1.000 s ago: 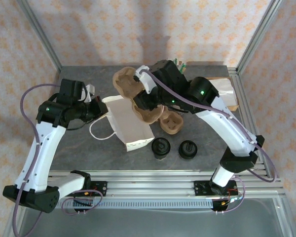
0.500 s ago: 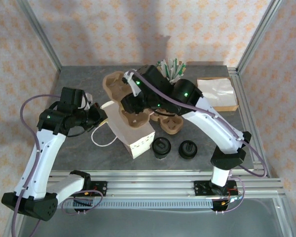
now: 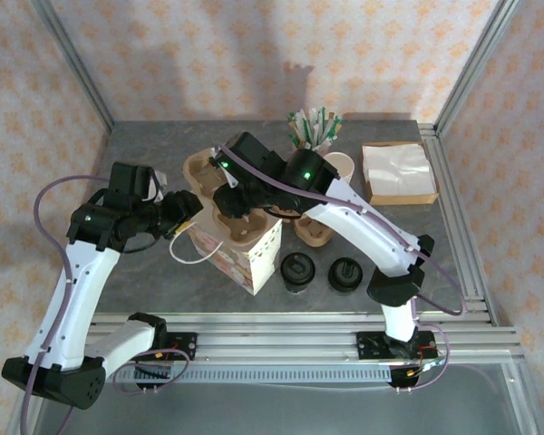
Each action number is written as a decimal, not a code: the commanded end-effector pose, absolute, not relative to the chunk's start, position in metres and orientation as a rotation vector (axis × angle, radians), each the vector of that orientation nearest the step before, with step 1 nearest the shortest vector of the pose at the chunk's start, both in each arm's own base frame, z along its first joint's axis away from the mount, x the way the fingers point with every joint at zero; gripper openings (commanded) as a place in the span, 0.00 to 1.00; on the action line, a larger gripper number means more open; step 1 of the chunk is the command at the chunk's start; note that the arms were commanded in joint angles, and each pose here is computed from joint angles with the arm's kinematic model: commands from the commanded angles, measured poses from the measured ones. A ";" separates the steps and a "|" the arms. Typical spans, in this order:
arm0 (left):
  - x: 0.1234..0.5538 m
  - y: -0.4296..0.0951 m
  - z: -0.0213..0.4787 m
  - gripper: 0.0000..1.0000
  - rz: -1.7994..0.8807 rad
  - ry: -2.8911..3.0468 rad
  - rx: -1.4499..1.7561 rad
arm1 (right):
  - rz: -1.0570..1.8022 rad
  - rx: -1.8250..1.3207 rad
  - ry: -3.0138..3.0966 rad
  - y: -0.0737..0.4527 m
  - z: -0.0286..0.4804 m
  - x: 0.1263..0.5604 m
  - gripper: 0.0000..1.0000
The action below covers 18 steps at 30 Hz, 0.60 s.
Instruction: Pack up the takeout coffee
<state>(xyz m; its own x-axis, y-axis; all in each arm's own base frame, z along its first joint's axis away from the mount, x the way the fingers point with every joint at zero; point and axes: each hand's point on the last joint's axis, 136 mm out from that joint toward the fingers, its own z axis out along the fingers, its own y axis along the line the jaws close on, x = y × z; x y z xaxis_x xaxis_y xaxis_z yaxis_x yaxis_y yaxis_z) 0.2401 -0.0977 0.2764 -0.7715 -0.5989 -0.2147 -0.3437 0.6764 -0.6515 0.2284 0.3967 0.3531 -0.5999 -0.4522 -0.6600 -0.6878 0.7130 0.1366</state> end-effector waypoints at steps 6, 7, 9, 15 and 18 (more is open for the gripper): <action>0.236 -0.072 0.294 0.61 -0.674 2.385 -0.694 | 0.477 -0.931 2.300 0.398 0.352 0.226 0.34; 0.235 -0.068 0.296 0.62 -0.650 2.375 -0.685 | 0.476 -0.958 2.301 0.400 0.349 0.224 0.34; 0.232 -0.059 0.300 0.63 -0.588 2.353 -0.683 | 0.471 -1.008 2.299 0.401 0.345 0.222 0.34; 0.225 -0.035 0.319 0.64 -0.430 2.276 -0.626 | 0.417 -1.170 2.302 0.400 0.330 0.215 0.34; 0.223 -0.024 0.324 0.65 -0.353 2.246 -0.627 | 0.380 -1.218 2.296 0.396 0.326 0.214 0.34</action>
<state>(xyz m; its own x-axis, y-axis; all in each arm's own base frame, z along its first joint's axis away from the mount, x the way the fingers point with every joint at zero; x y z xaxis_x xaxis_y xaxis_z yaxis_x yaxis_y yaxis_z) 0.2278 -0.0458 0.3174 -0.6302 -0.5705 -0.5266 -0.2934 0.8030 -0.5187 0.2217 0.4045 0.3267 -0.5160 -0.6260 -0.5848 -0.7932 0.6069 0.0503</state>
